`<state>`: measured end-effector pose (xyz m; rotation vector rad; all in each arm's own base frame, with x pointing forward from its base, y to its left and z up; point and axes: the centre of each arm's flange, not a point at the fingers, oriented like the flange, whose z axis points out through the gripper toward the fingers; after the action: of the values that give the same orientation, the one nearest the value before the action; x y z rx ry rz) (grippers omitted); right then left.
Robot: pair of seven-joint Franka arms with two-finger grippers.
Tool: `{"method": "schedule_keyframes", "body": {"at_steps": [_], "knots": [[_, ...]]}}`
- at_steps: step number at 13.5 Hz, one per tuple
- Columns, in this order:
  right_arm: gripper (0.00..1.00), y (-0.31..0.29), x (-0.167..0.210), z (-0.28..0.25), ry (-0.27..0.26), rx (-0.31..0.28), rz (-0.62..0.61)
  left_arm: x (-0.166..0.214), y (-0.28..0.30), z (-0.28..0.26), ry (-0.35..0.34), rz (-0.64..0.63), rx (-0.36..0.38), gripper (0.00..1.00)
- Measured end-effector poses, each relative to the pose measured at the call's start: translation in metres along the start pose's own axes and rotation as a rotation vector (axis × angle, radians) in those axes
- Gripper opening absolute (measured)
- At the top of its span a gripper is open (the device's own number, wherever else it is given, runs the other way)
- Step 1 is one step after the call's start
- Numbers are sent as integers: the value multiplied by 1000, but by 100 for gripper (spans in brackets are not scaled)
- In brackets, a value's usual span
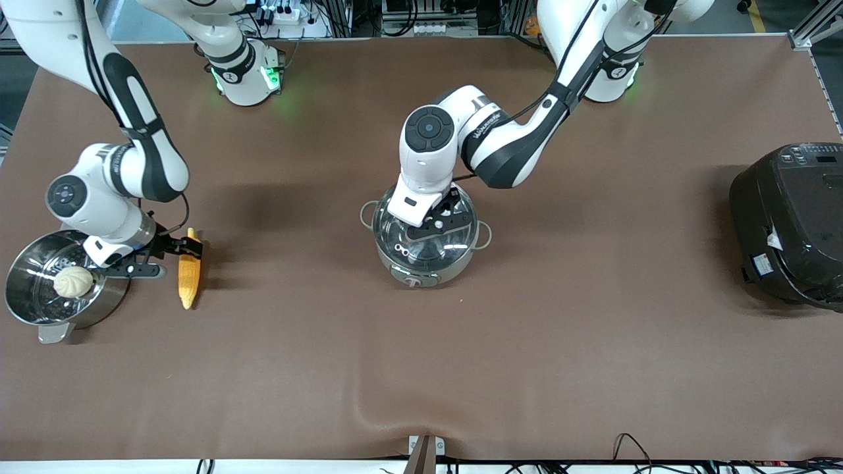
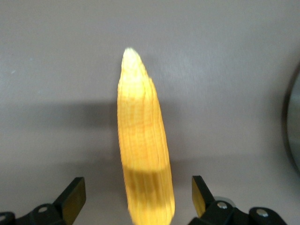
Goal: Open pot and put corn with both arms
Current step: 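Grasp the lid knob with the left gripper while the right gripper reaches the corn, then lift the lid with the left gripper while the right gripper grasps the corn, then carry the corn over the pot with the right gripper while the left holds the lid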
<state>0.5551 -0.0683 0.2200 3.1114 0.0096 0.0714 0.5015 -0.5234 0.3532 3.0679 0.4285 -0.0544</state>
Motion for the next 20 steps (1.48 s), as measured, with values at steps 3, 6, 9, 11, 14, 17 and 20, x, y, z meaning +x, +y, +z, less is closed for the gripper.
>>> {"method": "schedule_keyframes", "body": {"at_steps": [3, 6, 9, 11, 14, 17, 20], "knots": [[100, 2, -8, 33, 4, -8, -34, 2, 0, -6, 5, -3, -8, 50], [91, 2, -10, 40, -6, -8, -55, 9, -6, -56, 42, -15, -49, 50], [59, 3, -8, 39, -1, -9, -54, 37, -44, -128, 74, -58, -51, 50], [44, 1, -3, 30, 10, -8, -57, 64, -88, -179, 94, -1, -40, 50], [43, -12, 10, -12, -55, 14, -74, 108, -162, -221, 81, 116, 12, 50], [43, -75, 37, -101, -105, 31, -57, 161, -239, -224, 37, 202, 31, 50], [38, -196, 57, -182, -32, 41, -16, 204, -314, -196, -25, 231, 51, 50]]}}
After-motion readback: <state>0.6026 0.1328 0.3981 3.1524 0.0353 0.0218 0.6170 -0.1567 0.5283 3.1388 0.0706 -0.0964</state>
